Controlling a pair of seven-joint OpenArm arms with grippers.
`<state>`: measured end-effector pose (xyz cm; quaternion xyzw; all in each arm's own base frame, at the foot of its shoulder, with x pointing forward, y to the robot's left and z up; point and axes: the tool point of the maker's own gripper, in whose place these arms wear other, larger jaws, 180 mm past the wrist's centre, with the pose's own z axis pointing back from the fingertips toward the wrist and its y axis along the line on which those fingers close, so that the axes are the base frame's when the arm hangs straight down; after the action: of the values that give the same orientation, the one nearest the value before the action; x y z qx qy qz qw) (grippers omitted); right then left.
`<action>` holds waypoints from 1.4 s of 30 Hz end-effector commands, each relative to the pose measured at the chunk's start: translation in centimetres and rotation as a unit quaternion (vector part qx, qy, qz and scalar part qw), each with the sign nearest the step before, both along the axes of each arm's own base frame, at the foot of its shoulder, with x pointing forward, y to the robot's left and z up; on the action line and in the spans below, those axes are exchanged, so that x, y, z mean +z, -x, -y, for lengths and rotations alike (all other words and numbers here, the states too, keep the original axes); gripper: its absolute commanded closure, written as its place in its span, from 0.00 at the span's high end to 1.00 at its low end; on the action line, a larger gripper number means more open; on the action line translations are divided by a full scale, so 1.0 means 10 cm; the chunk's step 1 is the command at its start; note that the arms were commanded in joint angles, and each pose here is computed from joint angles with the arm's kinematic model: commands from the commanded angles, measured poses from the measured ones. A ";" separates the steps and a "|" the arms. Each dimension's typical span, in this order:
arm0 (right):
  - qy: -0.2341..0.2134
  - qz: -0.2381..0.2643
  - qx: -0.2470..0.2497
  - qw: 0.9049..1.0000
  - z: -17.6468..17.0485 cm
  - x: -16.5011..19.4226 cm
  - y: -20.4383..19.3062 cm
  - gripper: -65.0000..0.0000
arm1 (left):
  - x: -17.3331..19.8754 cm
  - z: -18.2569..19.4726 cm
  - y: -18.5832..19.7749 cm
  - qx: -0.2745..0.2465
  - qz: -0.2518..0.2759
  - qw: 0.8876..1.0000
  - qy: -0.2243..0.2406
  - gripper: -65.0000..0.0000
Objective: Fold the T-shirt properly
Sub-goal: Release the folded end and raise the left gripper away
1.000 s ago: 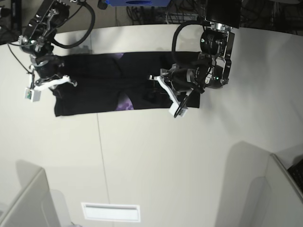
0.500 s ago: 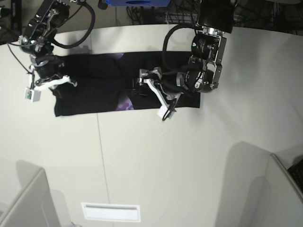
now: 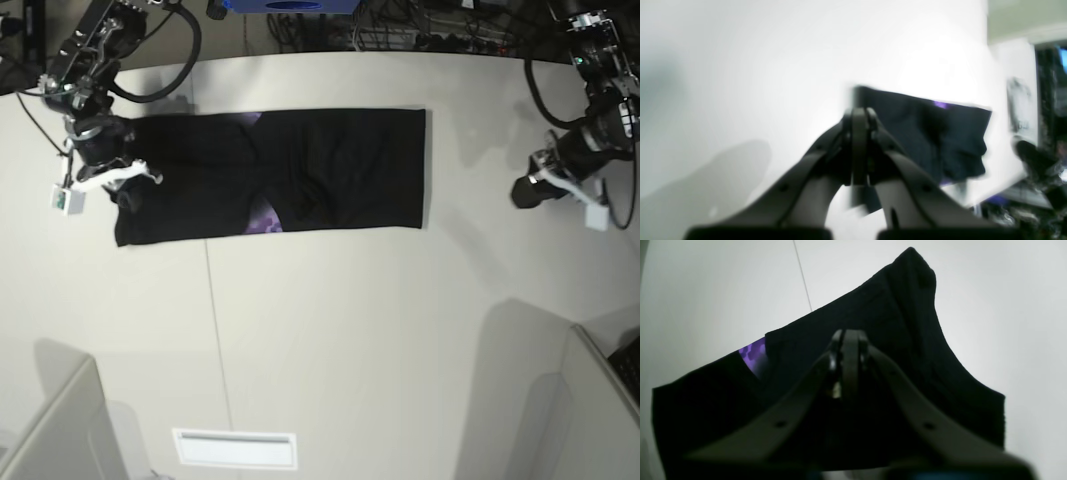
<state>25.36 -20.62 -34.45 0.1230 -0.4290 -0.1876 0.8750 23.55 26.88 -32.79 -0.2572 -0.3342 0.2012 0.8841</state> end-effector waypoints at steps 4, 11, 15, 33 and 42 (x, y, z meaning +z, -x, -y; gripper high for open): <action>-0.034 0.021 0.011 0.999 -0.04 0.08 -0.08 0.58 | -0.03 -0.78 0.41 0.051 -0.040 0.992 -0.107 0.00; -0.054 -0.040 -0.020 0.998 0.34 -0.06 -0.06 0.63 | -0.35 -0.90 0.71 -0.066 -0.064 0.951 -0.297 0.00; -0.066 -0.064 -0.038 0.995 0.59 -0.13 -0.09 0.63 | -0.51 -0.78 0.77 -0.080 -0.049 0.940 -0.327 0.00; -0.101 -0.189 0.082 0.973 0.51 -0.93 0.21 0.62 | -0.82 0.02 0.31 -0.130 -0.031 0.952 -0.276 0.00; -0.105 -0.188 0.099 0.972 0.41 -0.96 0.20 0.62 | -0.90 0.70 0.00 -0.145 -0.014 0.963 -0.227 0.00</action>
<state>24.14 -24.87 -43.46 0.2251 -0.2452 -0.1715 0.9273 23.15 19.39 -42.41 -0.0991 -0.3075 -0.0044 0.9464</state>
